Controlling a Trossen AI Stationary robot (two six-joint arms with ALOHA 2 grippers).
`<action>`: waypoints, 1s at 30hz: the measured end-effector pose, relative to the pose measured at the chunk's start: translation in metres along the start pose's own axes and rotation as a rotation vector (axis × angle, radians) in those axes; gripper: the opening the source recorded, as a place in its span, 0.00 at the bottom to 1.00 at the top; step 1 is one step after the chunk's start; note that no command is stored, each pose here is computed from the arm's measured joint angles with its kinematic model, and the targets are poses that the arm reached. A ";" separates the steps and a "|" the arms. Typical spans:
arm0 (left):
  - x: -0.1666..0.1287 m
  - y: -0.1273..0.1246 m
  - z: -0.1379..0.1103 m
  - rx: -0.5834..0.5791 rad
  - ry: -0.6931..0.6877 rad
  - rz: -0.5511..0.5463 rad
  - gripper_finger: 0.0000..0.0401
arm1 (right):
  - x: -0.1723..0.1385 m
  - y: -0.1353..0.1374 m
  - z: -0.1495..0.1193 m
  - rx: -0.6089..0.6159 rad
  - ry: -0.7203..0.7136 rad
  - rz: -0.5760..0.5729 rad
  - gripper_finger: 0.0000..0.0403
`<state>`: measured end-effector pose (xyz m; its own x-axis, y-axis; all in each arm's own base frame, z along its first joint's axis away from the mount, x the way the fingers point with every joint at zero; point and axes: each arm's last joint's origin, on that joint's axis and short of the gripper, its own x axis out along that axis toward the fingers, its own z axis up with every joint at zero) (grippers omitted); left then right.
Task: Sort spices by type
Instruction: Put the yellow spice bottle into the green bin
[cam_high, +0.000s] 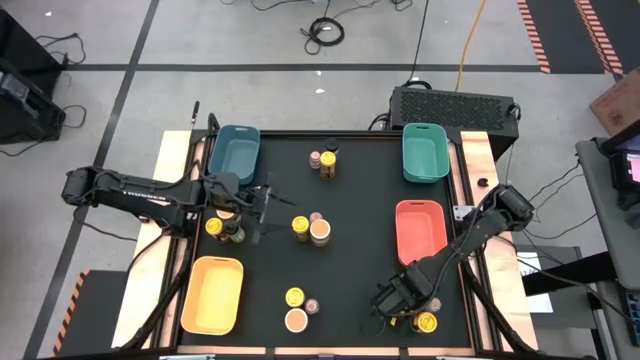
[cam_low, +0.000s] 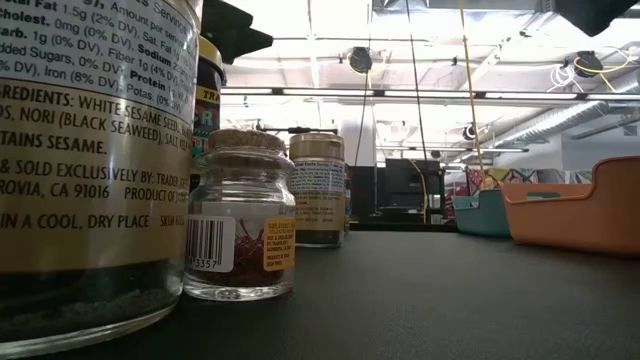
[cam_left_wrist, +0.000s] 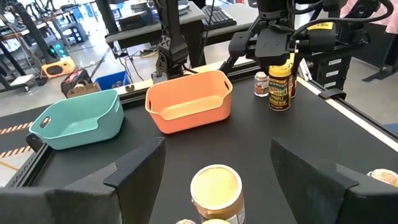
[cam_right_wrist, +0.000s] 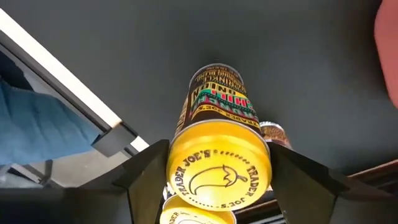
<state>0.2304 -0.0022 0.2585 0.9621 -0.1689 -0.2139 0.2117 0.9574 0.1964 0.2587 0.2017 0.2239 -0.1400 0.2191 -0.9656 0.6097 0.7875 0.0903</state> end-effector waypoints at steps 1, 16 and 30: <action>0.000 0.000 0.000 -0.001 0.004 -0.001 0.72 | 0.002 0.001 0.000 -0.001 0.007 -0.006 0.63; 0.000 0.000 0.000 -0.002 0.005 -0.001 0.72 | 0.025 0.010 -0.001 -0.025 0.067 -0.036 0.63; 0.000 0.000 -0.001 -0.003 0.005 -0.001 0.72 | 0.022 0.008 0.002 -0.047 0.076 -0.034 0.54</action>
<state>0.2302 -0.0022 0.2580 0.9609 -0.1689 -0.2193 0.2125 0.9578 0.1936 0.2620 0.2117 0.2024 -0.2195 0.2335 -0.9473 0.5662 0.8212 0.0712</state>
